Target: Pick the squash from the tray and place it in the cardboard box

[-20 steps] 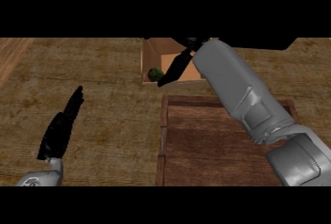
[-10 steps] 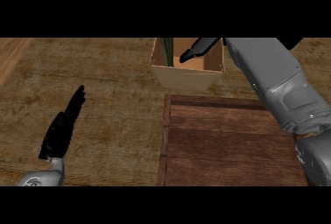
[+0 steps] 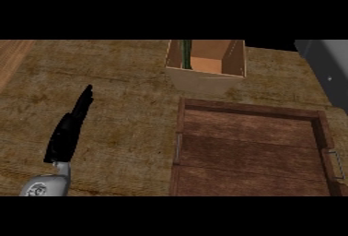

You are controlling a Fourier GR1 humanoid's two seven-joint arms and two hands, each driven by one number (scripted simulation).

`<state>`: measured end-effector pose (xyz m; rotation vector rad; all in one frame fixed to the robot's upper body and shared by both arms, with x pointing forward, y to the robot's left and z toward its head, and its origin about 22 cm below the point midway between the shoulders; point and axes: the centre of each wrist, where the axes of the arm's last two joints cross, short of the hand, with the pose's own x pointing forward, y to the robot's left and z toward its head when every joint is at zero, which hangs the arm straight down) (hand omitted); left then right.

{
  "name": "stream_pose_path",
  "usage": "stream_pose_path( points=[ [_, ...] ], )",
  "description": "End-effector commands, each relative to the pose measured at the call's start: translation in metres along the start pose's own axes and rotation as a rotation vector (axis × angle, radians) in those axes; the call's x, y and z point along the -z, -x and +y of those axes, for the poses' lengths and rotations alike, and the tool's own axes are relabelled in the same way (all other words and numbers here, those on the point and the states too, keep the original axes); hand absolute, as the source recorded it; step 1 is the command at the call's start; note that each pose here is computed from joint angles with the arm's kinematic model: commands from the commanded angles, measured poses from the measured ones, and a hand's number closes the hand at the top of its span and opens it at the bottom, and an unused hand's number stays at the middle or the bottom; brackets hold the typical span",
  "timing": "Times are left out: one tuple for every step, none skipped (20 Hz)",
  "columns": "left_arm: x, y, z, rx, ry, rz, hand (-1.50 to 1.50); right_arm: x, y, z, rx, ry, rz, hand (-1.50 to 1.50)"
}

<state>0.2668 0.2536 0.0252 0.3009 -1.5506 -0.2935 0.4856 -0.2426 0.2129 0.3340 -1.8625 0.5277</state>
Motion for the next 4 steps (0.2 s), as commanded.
stream_pose_path(
  points=[
    [0.002, -0.004, -0.002, -0.003, 0.014, -0.013, 0.00, -0.021, -0.013, -0.035, 0.006, 0.054, -0.025, -1.50],
    [0.007, -0.011, -0.002, 0.010, 0.015, -0.021, 0.00, -0.024, -0.015, -0.039, 0.001, 0.032, -0.021, -1.50],
    [0.004, -0.010, -0.011, -0.015, 0.020, -0.023, 0.00, -0.026, -0.013, -0.039, -0.002, 0.024, -0.016, -1.50],
    [0.009, -0.015, -0.009, -0.013, 0.018, -0.036, 0.00, -0.032, -0.018, -0.049, -0.015, 0.014, -0.024, -1.50]
  ],
)
